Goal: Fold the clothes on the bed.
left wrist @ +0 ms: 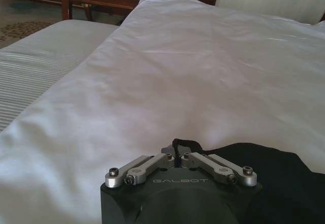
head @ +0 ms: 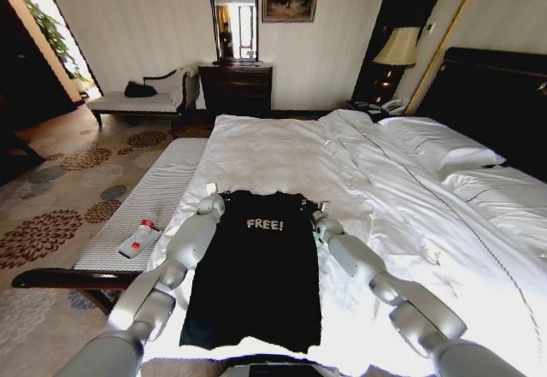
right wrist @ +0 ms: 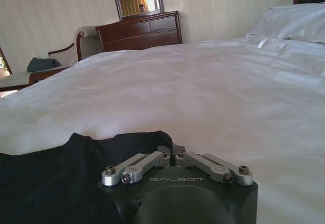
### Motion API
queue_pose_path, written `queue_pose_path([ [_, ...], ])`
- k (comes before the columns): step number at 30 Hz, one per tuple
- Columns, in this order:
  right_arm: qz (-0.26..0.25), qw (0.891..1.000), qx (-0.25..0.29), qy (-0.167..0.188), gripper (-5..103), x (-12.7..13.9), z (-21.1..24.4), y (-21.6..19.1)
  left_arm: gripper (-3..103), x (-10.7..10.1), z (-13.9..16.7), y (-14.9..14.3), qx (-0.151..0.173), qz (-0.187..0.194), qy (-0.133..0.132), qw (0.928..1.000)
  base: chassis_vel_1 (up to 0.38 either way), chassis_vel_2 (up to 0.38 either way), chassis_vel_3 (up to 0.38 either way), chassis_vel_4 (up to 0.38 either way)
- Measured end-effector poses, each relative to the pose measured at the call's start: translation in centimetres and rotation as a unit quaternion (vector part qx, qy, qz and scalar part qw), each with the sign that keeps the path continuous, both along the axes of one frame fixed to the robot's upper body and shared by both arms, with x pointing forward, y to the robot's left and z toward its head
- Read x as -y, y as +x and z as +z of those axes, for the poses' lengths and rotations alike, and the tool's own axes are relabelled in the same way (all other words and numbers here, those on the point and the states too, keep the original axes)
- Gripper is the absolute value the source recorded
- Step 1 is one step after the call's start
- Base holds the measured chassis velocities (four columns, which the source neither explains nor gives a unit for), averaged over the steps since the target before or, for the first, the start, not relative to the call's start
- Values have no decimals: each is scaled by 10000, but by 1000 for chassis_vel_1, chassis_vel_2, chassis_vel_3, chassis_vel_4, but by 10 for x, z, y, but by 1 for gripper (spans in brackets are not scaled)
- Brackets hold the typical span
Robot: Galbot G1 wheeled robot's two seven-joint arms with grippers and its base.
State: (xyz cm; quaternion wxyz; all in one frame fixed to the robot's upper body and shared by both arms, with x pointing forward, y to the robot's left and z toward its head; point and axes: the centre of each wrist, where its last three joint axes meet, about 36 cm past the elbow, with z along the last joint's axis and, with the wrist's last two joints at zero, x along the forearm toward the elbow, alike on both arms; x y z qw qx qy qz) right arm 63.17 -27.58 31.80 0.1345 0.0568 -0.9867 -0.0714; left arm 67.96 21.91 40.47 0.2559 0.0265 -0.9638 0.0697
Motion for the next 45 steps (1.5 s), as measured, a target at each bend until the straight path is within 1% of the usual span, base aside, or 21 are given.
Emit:
queue_pose_path([
  [7,-53,9999,141,-31,-2,3,3,-2,-1,0,3,-5,106,-2,21,9999,0,0,0,0],
  [10,48,9989,467,-26,14,9,8,-7,14,-4,6,-14,224,63,16,9997,0,0,0,0],
  [11,48,9989,467,-26,14,9,8,-7,14,-4,6,-14,224,63,16,9997,0,0,0,0],
  [12,50,9985,547,-13,19,11,11,-8,14,-7,6,-18,248,86,36,9996,0,0,0,0],
  [13,9,9980,624,-9,19,16,15,-11,19,-16,8,-23,284,119,60,9995,0,0,0,0],
  [15,-163,9971,745,-7,30,27,21,-16,30,-34,10,-34,344,219,53,9992,0,0,0,0],
  [16,-163,9971,745,-7,30,27,21,-16,30,-34,10,-34,344,219,53,9992,0,0,0,0],
  [19,-486,9932,1046,152,46,49,43,-30,46,-64,27,-51,511,540,-206,9970,0,0,0,0],
  [21,-568,9912,1154,311,51,53,56,-37,46,-74,37,-58,605,637,-348,9955,0,0,0,0],
  [22,-668,9882,1235,611,57,55,76,-48,57,-84,55,-68,786,724,-524,9929,0,0,0,0],
  [24,-831,9826,1207,1143,62,54,103,-74,62,-93,80,-83,1083,760,-726,9885,0,0,0,0],
  [25,-831,9826,1207,1143,62,54,103,-74,62,-93,80,-83,1083,760,-726,9885,0,0,0,0],
  [27,-955,9774,985,1606,73,47,122,-114,74,-112,108,-112,1425,864,-786,9829,0,0,0,0],
  [29,-954,9769,938,1664,79,45,125,-128,79,-119,118,-124,1546,878,-785,9809,0,0,0,0],
  [34,-1003,9720,585,2042,98,24,135,-175,98,-139,185,-195,2350,594,-961,9654,0,0,0,0],
  [35,-1003,9720,585,2042,98,24,135,-175,98,-139,185,-195,2350,594,-961,9654,0,0,0,0],
  [38,-996,9684,195,2280,100,8,127,-204,100,-136,213,-251,2793,198,-953,9553,0,0,0,0],
  [39,-996,9684,195,2280,100,8,127,-204,100,-136,213,-251,2793,198,-953,9553,0,0,0,0],
  [42,-986,9618,-238,2541,100,-8,114,-223,100,-120,233,-291,3179,-215,-1069,9418,0,0,0,0],
  [43,-986,9618,-238,2541,100,-8,114,-223,100,-120,233,-291,3179,-215,-1069,9418,0,0,0,0],
  [45,-1048,9539,-534,2760,100,-20,103,-225,100,-106,242,-313,3385,-434,-1182,9325,0,0,0,0],
])
